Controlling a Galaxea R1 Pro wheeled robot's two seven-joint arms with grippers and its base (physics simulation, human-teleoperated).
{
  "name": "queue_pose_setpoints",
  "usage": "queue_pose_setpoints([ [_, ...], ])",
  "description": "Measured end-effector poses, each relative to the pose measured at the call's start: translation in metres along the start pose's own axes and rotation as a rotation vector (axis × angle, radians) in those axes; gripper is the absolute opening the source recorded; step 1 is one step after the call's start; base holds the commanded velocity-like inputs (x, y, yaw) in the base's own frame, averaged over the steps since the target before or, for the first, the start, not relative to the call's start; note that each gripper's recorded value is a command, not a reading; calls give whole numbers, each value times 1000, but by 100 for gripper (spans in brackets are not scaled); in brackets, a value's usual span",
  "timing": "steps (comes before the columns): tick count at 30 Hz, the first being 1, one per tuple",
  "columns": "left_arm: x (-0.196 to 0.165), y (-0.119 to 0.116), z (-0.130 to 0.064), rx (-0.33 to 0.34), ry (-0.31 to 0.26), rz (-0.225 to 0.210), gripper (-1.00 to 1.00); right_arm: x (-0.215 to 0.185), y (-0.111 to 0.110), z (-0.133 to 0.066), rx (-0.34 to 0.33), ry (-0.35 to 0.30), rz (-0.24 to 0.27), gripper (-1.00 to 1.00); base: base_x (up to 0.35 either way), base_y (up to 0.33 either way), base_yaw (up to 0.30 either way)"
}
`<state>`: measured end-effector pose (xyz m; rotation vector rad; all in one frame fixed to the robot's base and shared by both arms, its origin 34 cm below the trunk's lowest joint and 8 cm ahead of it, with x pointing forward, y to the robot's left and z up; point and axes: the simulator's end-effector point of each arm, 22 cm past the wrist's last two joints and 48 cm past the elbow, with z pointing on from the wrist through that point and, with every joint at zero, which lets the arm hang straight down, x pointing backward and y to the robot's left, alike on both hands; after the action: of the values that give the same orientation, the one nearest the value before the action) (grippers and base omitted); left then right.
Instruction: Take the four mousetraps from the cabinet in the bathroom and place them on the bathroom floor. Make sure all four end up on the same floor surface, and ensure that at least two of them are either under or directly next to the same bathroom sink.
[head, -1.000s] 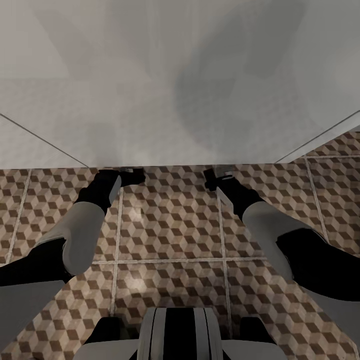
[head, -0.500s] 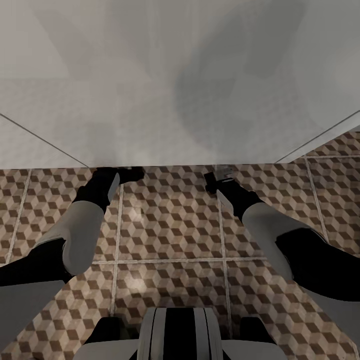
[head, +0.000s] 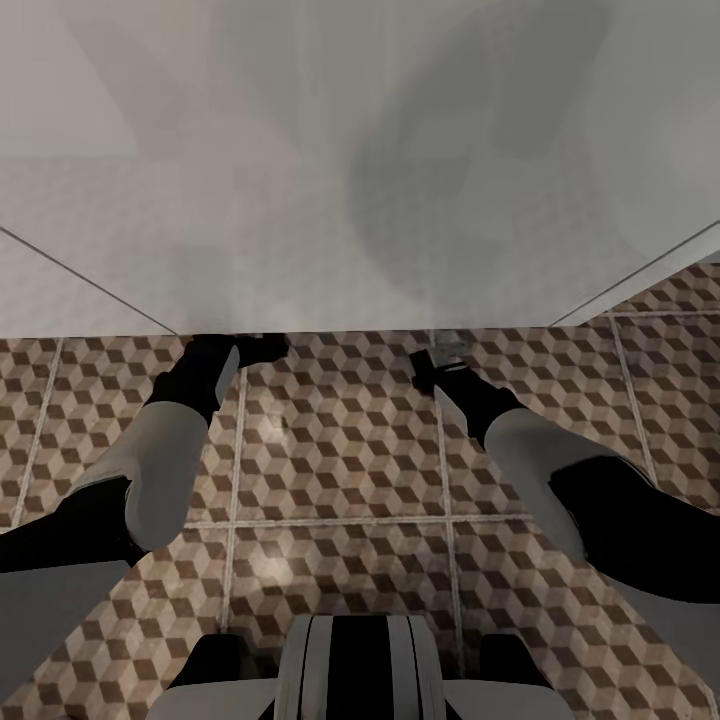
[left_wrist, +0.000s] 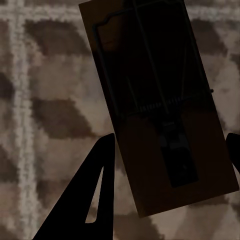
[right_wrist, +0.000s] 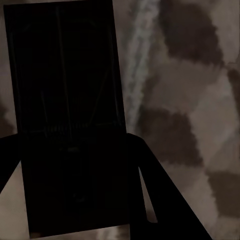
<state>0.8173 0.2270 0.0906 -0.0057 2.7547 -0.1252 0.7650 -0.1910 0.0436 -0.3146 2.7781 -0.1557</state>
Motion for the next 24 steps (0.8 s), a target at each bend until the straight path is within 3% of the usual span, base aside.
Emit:
queue_pose_setpoints([
  [24,1,0,0,0,1,-1,-100,1,0,0,0,-3,-1,-100,0,0,0],
])
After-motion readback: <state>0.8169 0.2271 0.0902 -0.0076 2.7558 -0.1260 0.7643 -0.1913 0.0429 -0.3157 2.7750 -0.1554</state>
